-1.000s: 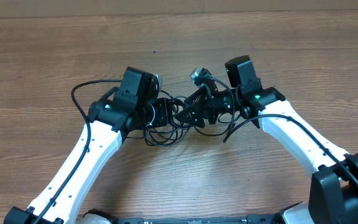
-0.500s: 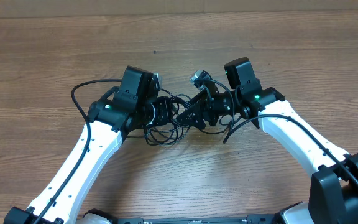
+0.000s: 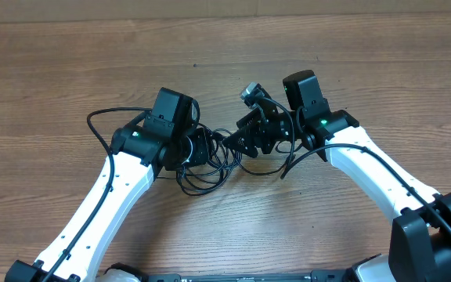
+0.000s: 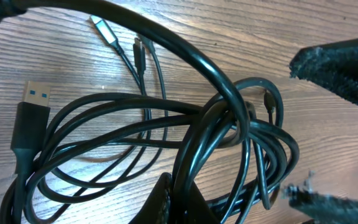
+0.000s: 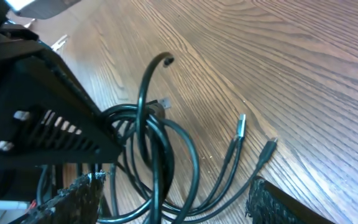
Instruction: Untangle cables
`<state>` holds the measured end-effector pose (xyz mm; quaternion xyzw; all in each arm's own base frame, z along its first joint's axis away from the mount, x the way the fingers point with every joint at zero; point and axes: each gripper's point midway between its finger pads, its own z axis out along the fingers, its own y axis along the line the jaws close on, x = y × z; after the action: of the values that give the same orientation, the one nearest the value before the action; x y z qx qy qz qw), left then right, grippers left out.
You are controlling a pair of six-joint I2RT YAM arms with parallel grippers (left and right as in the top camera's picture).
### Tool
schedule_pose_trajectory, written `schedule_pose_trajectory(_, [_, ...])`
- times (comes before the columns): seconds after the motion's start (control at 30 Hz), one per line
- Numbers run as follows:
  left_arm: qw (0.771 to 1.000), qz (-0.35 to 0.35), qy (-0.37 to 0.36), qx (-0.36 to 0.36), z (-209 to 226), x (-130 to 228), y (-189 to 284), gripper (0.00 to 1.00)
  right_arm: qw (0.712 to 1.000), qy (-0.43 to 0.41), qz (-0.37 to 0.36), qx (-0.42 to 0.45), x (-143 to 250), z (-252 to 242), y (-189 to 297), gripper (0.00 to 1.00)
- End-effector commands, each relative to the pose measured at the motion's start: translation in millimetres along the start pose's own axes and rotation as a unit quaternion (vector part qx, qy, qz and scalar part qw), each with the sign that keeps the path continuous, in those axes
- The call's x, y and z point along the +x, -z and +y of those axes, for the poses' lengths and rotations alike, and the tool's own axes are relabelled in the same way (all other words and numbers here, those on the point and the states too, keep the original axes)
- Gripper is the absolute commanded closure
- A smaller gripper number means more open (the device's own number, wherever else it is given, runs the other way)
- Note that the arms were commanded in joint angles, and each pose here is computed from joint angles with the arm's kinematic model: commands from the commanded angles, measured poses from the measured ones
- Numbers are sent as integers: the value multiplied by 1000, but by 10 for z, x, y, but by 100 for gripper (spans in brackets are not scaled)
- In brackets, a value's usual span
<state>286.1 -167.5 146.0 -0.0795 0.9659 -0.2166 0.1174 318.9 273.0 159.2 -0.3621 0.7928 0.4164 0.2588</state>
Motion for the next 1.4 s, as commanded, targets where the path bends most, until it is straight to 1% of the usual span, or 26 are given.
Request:
schedule_pose_trajectory(0.0, [1000,-11,16,-2,-11,-69,13,96,999,24,-24,-37,-192,217,84,26])
schedule_pose_trajectory(0.2, [1000,-12,19,-2,-12,-73,13,96,997,24,-26,-67,-197,322,96,28])
schedule_pose_trajectory(0.57, [999,-29,29,12,-79,-163,18,96,998,2,-7,-69,-89,334,89,28])
schedule_pose_trajectory(1.07, [999,-32,30,16,-96,-176,19,96,997,11,4,-82,-56,461,8,30])
schedule_pose_trajectory(1.1, [999,-32,30,16,-95,-176,19,96,997,12,4,-82,-57,465,6,32])
schedule_pose_trajectory(1.23, [999,-32,30,15,-94,-178,19,96,997,11,4,-82,-57,465,6,45])
schedule_pose_trajectory(1.33, [999,-32,30,16,-94,-176,19,96,997,11,4,-82,-55,465,5,62])
schedule_pose_trajectory(1.37, [999,-32,30,16,-95,-174,18,96,997,11,4,-82,-57,464,7,73])
